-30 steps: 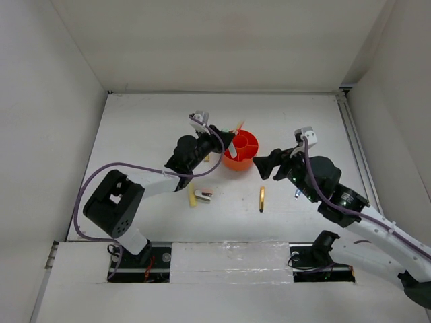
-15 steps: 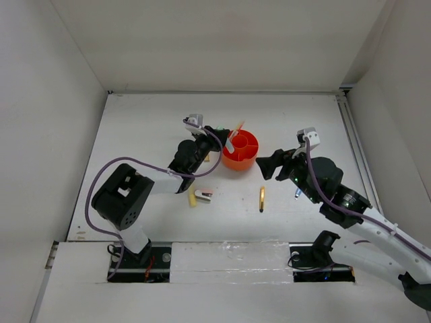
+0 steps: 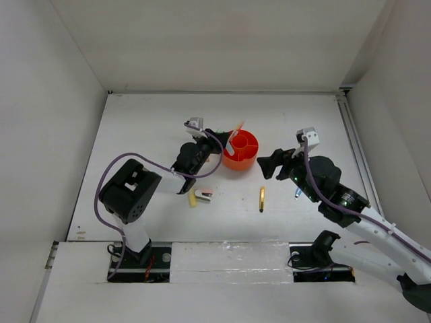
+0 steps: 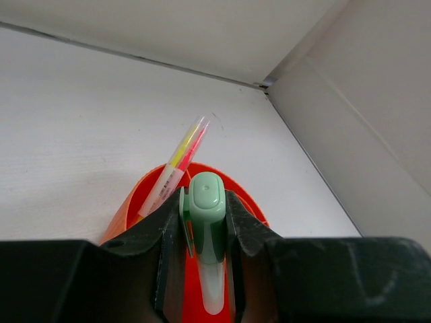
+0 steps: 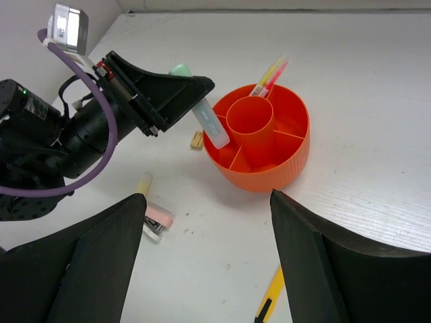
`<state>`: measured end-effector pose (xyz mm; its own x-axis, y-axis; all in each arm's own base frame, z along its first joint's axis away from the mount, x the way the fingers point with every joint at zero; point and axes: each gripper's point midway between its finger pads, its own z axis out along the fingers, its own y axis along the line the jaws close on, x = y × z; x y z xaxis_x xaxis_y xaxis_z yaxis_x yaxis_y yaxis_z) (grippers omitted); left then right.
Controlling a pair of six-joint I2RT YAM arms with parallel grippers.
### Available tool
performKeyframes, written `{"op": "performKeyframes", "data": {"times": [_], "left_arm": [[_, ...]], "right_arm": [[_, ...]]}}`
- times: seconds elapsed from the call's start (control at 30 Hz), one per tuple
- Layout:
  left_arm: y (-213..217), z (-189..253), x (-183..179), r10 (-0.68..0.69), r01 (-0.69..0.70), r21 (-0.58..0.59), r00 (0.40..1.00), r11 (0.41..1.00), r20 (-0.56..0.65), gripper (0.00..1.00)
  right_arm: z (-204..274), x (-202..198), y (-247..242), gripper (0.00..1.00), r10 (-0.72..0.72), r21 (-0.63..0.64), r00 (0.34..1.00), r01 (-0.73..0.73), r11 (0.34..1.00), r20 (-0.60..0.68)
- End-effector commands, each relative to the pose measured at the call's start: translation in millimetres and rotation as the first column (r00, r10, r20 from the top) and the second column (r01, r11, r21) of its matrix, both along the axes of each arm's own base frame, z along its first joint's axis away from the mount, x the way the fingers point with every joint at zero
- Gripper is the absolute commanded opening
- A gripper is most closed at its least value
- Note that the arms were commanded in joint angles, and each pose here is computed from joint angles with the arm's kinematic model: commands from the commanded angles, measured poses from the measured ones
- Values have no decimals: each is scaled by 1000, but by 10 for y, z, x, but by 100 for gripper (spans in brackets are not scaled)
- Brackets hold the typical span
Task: Sort the stationery into containers
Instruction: Place the stationery in the storage box.
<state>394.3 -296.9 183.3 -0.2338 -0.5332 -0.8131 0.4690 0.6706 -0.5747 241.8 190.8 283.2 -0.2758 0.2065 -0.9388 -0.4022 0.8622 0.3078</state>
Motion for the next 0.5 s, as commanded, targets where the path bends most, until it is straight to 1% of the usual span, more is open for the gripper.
{"op": "performKeyframes", "data": {"times": [0.0,0.07,0.17,0.2,0.27,0.3,0.33,0.37,0.43,0.47], "left_arm": [[5,236,-3,-1,6,-72,998,997,69,0],[1,219,3,-1,6,-73,998,997,71,2],[-3,234,-25,-11,18,-78,997,997,82,12],[-3,234,-25,-11,18,-78,997,997,82,21],[-10,247,-56,-24,32,-90,996,995,87,29],[-5,266,-92,-33,41,-90,995,995,91,35],[-4,293,-94,-33,42,-95,994,995,100,47],[-10,379,-122,-43,56,-105,992,993,120,52],[-1,398,-162,-52,65,-105,991,992,124,60],[15,422,-185,-52,66,-108,990,992,128,66]], "right_arm": [[87,43,-25,80,-7,14,999,7,1000,32],[112,23,-24,80,4,13,999,-5,1000,42],[112,40,-46,80,-5,13,999,4,1000,42],[112,30,-31,80,5,14,999,-6,1000,41],[111,35,-35,80,8,15,999,-9,1000,40],[110,37,-38,80,10,7,999,-10,1000,44],[110,25,-20,80,22,8,999,-22,1000,43],[79,46,-14,80,24,2,999,-24,1000,35],[70,65,3,80,24,1,999,-24,1000,33],[69,65,3,80,24,1,999,-24,1000,33]]}}
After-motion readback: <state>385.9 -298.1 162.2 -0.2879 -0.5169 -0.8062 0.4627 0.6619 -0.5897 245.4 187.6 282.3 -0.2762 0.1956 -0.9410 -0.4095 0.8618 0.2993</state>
